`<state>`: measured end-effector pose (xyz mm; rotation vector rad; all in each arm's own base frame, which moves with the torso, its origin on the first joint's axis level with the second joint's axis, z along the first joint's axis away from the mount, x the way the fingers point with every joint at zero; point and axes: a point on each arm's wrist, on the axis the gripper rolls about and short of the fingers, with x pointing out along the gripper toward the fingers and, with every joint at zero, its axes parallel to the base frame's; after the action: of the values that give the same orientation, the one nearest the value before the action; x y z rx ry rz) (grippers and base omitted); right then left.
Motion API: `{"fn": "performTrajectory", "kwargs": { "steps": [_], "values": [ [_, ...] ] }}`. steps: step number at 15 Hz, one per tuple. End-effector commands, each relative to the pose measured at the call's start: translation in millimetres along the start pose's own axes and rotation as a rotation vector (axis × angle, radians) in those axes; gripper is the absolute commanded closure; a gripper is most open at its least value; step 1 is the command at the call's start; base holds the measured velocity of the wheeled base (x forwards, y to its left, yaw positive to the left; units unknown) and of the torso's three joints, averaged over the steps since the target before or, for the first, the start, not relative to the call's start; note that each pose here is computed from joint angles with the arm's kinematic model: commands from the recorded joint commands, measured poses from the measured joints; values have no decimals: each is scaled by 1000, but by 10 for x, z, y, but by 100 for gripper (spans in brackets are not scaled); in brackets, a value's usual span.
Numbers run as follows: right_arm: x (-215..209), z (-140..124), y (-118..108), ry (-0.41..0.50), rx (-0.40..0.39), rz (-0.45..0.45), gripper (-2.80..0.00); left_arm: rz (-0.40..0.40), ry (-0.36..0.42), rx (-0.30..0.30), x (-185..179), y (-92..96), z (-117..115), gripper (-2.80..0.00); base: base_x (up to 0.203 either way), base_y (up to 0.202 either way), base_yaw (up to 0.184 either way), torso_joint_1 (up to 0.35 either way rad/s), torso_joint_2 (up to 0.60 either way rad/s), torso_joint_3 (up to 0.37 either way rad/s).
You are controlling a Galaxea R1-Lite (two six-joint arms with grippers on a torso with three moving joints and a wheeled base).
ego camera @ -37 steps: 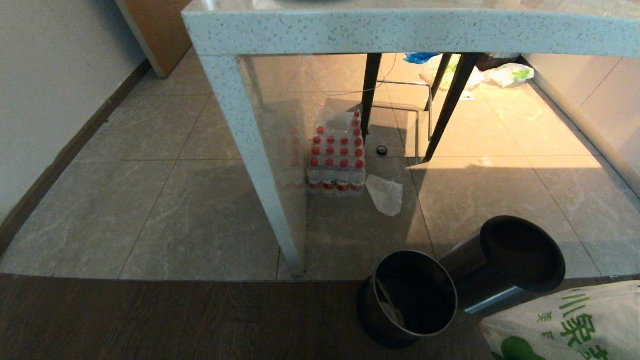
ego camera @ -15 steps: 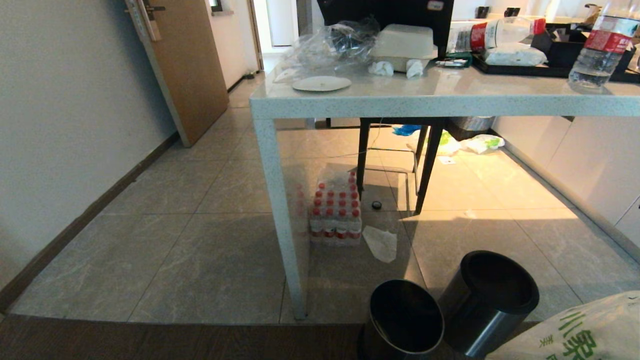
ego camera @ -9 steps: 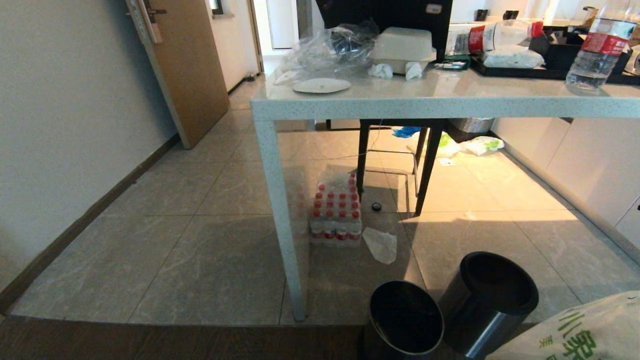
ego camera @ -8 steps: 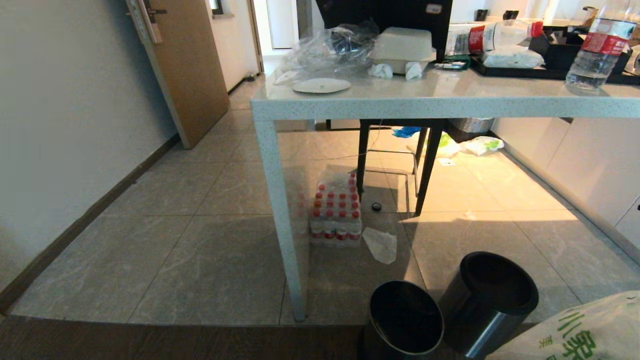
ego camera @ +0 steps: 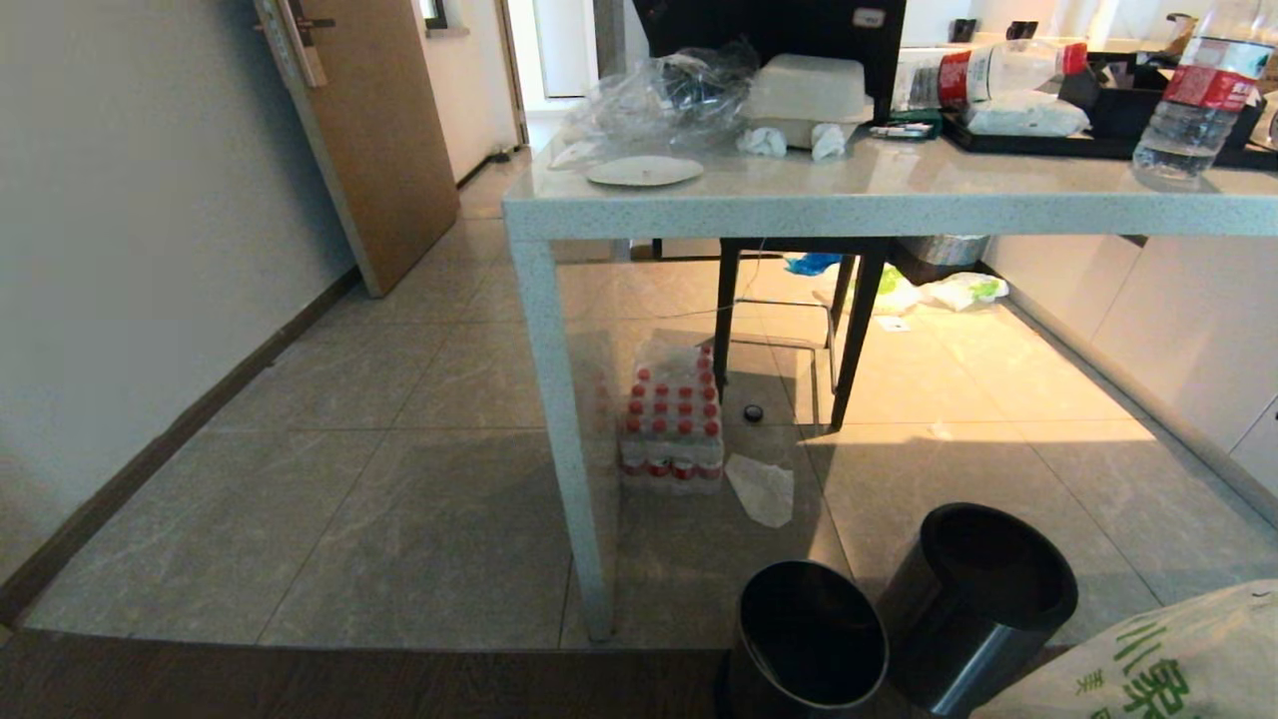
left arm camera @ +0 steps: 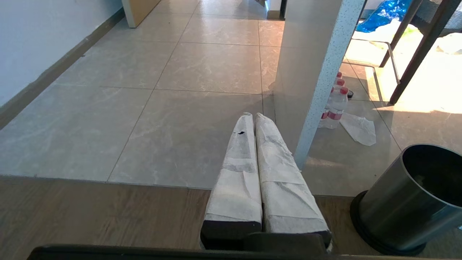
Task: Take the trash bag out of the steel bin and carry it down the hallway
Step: Put the trash bag at the door
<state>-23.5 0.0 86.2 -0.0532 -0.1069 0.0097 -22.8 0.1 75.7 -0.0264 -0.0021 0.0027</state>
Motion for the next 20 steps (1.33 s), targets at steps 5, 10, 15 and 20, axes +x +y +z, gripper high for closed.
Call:
{"fn": "performTrajectory", "kwargs": {
  "steps": [5,10,15,20],
  "values": [
    [21,-113,6,41,0,3,0,0,1,-1,1,0,-3,0,1,150,-1,2,4,3],
    [21,-113,6,41,0,3,0,0,0,-1,1,0,-2,0,0,191,1,1,4,3],
    [21,-113,6,41,0,3,0,0,1,-4,1,0,-3,0,0,188,1,3,3,3],
    [21,-113,6,41,0,3,0,0,0,-3,1,0,-1,0,0,193,-1,2,2,3]
  ]
}}
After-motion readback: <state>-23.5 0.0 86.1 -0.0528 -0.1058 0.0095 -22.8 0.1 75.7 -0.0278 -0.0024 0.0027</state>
